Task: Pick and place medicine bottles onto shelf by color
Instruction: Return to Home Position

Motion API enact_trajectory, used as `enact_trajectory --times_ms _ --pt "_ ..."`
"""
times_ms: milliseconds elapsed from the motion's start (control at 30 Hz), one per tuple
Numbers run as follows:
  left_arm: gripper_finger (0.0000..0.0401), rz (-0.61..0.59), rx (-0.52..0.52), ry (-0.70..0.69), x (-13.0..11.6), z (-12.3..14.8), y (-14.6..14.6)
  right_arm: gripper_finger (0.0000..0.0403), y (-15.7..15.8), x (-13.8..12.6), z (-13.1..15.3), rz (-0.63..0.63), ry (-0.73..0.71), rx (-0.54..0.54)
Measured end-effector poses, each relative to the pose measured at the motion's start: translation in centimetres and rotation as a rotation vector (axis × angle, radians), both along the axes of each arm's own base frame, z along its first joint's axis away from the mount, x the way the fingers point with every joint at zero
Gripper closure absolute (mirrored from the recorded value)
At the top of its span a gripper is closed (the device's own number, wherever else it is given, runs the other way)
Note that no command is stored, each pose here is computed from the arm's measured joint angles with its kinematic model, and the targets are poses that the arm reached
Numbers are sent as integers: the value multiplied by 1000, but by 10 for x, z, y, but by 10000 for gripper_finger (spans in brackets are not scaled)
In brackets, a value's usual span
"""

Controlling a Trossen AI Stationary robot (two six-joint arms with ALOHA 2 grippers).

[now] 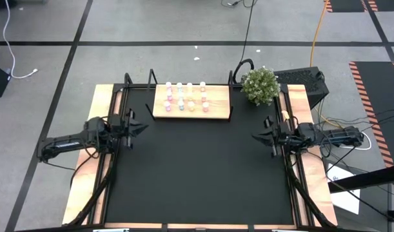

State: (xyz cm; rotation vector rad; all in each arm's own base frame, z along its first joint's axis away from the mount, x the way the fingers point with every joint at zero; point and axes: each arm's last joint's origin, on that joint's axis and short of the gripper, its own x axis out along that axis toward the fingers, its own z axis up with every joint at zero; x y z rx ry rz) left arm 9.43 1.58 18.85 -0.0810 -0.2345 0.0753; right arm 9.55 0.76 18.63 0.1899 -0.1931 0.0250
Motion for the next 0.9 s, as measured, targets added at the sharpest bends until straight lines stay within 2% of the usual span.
enact_trajectory --times_ms 100,200,333,433,533,633,900 --pt "389 4 -5 81 1 -8 0 403 1 1 -2 66 19 -25" --pt "396 4 -22 162 2 -16 1 403 1 1 -1 51 15 -48" --pt "396 1 -32 175 2 -17 1 403 -3 2 -5 -96 60 -77" --pt "386 -24 -31 179 2 -17 0 403 -6 2 -12 -192 133 -15" --pt "377 -26 -55 205 3 -20 0 403 -6 3 -15 -185 158 83" --pt "377 -16 -31 207 3 -20 0 403 -6 3 -16 -178 161 152" --pt "395 -8 17 210 3 -20 0 403 -6 4 -14 -176 140 163"
